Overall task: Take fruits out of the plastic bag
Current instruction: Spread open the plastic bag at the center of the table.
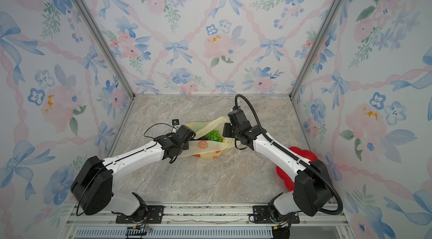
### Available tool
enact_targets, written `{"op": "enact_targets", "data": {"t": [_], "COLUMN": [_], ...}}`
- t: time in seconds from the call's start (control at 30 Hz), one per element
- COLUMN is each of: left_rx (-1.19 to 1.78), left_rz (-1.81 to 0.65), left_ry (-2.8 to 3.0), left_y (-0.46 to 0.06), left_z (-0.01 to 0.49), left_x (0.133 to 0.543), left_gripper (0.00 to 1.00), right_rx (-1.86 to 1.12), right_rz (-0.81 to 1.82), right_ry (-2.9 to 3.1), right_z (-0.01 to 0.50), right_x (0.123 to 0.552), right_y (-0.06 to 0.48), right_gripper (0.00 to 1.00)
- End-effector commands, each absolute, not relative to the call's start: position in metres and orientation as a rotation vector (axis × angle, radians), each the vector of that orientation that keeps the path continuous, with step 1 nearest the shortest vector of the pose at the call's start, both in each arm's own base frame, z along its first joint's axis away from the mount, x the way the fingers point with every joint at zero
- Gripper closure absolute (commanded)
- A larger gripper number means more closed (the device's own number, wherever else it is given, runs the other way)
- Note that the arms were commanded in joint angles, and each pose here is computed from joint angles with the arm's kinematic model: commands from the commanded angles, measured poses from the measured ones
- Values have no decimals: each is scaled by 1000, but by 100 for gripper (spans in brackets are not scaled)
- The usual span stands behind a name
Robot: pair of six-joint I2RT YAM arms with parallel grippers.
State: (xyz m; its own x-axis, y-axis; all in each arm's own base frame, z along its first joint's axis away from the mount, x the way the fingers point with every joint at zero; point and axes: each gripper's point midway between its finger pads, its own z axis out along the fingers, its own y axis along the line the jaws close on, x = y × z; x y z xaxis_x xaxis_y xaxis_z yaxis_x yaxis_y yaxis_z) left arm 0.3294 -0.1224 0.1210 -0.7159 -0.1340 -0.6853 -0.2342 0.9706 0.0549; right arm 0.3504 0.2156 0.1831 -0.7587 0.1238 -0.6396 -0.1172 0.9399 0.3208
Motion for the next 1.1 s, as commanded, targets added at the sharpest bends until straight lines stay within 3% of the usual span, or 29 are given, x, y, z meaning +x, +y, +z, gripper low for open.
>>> {"op": "enact_targets", "data": {"t": [0.0,0.07,0.13,0.23,0.37,0.57,0.97,1.07], "left_rx": [-337,-408,-445,-430,-388,-305,-324,-360], "left_rz": [139,79,118,205,215,307,314,249], "left_ry": [2344,2344,2324,2344,2407,2426,2420,2429], "left_y": [-92,-74,-57,-44,-54,-62,-45,-43], "left_z": [130,130,136,138,127,132,151,152], "left_x": [341,352,362,378,387,378,376,375], "left_gripper": [66,81,86,86,71,69,98,100], "right_rx": [9,-1,-36,-114,-188,-230,-37,3], "right_rz": [437,452,451,457,490,495,520,538], "right_ry": [2353,2351,2344,2332,2321,2282,2338,2359], "right_z": [200,203,209,219,231,247,224,219], "right_x": [345,341,335,323,312,312,326,329], "right_y": [204,205,211,237,272,288,224,210], "right_gripper": [100,100,100,100,100,100,100,100]}}
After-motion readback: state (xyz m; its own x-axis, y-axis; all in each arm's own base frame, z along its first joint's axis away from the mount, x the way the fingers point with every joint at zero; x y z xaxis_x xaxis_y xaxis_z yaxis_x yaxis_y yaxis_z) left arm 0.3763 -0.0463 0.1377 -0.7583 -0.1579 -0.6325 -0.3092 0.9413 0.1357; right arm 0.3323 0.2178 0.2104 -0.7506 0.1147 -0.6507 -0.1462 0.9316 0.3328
